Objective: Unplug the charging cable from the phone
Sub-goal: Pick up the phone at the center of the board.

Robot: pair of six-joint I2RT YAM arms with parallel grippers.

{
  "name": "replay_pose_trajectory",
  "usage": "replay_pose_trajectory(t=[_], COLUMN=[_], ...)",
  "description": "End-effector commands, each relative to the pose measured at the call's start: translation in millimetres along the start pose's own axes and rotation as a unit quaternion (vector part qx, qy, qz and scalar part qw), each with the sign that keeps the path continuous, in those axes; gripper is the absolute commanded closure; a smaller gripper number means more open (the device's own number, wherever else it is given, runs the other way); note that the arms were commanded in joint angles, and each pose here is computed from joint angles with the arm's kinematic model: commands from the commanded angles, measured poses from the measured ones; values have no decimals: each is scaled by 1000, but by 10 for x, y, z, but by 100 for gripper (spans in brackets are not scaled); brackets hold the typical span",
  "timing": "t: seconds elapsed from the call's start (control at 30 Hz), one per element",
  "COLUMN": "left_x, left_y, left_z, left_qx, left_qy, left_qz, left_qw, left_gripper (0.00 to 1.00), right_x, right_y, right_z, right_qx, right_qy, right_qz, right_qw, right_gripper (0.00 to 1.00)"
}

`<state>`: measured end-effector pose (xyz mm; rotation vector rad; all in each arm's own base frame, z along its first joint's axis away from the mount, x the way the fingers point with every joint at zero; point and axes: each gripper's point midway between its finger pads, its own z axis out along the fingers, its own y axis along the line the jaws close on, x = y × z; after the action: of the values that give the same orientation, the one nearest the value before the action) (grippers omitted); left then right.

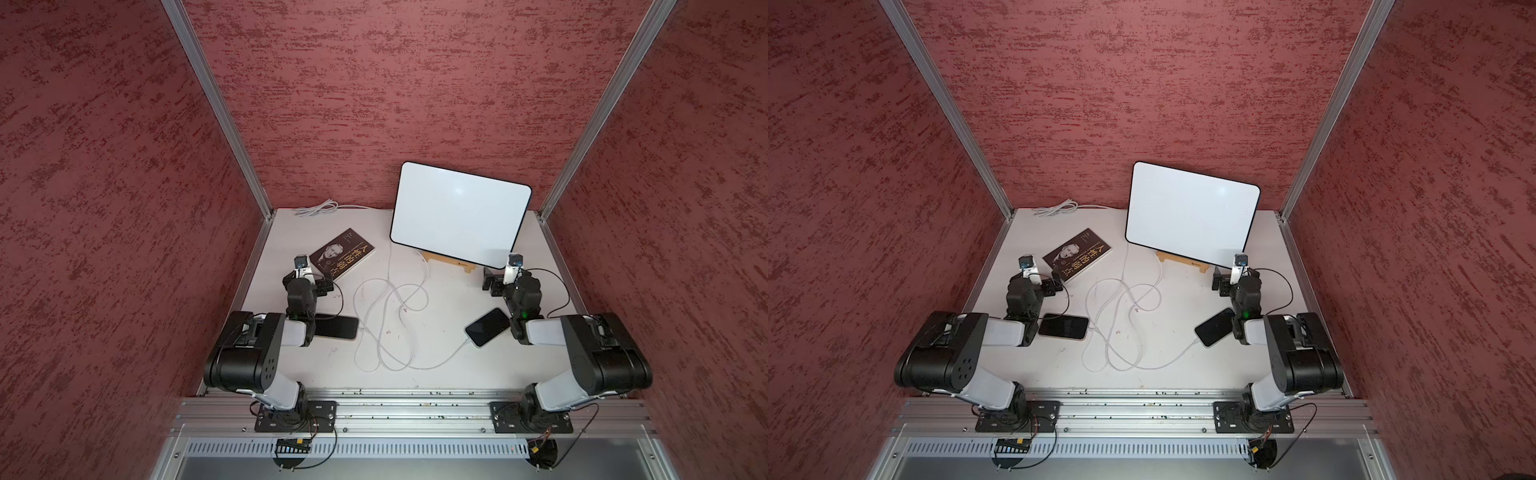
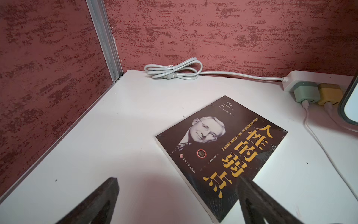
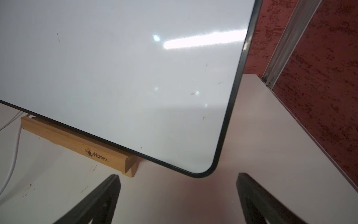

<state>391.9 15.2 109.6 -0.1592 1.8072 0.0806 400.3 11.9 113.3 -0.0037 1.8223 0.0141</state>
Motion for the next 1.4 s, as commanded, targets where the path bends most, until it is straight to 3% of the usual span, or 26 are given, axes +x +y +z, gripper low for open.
replay_pose_trajectory(t=[0.0,0.7,0.87,1.03,1.13,1.27,1.33,1.37], left_x=[-134,-128,-164,-299,-503,-943,-1184,-1223], left_y=[15,44,90,17,6,22,30,55], left_z=[11,30,22,-21,46,-33,-90,-122], left_qx=[-3,-2,-14,-13,-24,-16,0,4], left_qy=[-22,-16,-17,-17,22,12,22,41], left_qz=[2,-7,-12,3,13,-44,-106,-157], left_qw=[1000,1000,1000,1000,999,999,994,987], left_gripper=[0,0,0,0,0,0,0,0], right_x=[-44,-42,-70,-246,-479,-967,-1162,-1135], right_y=[3,0,-135,-83,-90,-119,-215,-289], right_z=[23,27,13,-44,-105,-276,-427,-527], right_qx=[-3,-3,37,22,24,32,62,93], right_qy=[-5,-4,-9,0,5,-20,-4,30], right_qz=[-3,-2,13,5,10,76,171,234], right_qw=[1000,1000,999,1000,1000,996,983,967], right_gripper=[1,1,1,1,1,1,1,1])
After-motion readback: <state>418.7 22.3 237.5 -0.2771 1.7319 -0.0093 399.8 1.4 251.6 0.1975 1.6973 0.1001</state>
